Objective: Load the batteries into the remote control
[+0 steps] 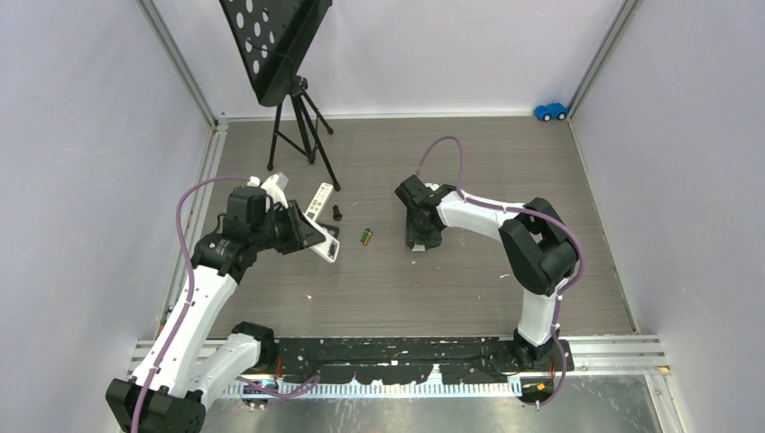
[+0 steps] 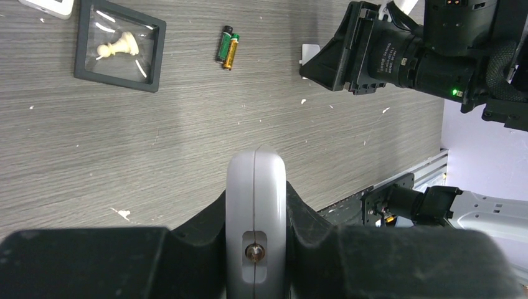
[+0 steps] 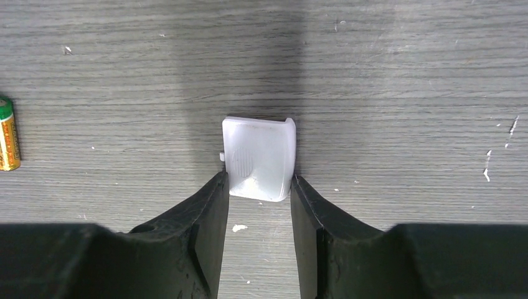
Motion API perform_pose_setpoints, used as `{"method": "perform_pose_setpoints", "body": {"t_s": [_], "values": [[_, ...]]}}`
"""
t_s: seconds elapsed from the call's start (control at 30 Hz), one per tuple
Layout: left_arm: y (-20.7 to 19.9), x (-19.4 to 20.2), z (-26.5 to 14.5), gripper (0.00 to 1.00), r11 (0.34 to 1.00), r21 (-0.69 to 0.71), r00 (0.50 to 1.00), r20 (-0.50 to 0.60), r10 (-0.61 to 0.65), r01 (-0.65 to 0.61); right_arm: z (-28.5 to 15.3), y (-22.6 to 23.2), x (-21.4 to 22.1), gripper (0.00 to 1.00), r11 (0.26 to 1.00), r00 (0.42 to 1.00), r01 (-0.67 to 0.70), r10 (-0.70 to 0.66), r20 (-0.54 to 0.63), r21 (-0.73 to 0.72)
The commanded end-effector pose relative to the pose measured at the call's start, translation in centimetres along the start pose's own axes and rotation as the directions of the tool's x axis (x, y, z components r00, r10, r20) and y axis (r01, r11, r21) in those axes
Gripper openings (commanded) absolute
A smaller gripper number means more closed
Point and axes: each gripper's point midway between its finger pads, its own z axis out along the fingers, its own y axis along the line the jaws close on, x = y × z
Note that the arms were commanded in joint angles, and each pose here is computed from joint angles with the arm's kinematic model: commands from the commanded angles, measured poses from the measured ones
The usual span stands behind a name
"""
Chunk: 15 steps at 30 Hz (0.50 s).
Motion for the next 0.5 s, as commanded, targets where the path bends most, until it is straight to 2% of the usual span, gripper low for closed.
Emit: {"method": "perform_pose_setpoints", "body": {"t_s": [0.0,0.17,0.47], "values": [[-1.1,-1.0,0.1,0.00,0.998,0.055,0.999,0.042,0.011,-0.013,0.8,0.7,-0.2,0.41,0.998,0.999,-0.054,0.054,0.004,0.008],[-1.7,-1.0,1.0,0.00,0.993,0.119,0.998,0.055,-0.020,0.014,-0.1,0.7,-0.9,0.41,0.997,0.997,-0.072,0.072,0.041,-0.004],[-3.1,-2.5,5.0,0.00,0.946,0.313,0.967,0.202,-0.156,0.087,-2.9,1.2,-0.7,0.41,0.986,0.988,-0.129,0.136,0.068,-0.102]]}}
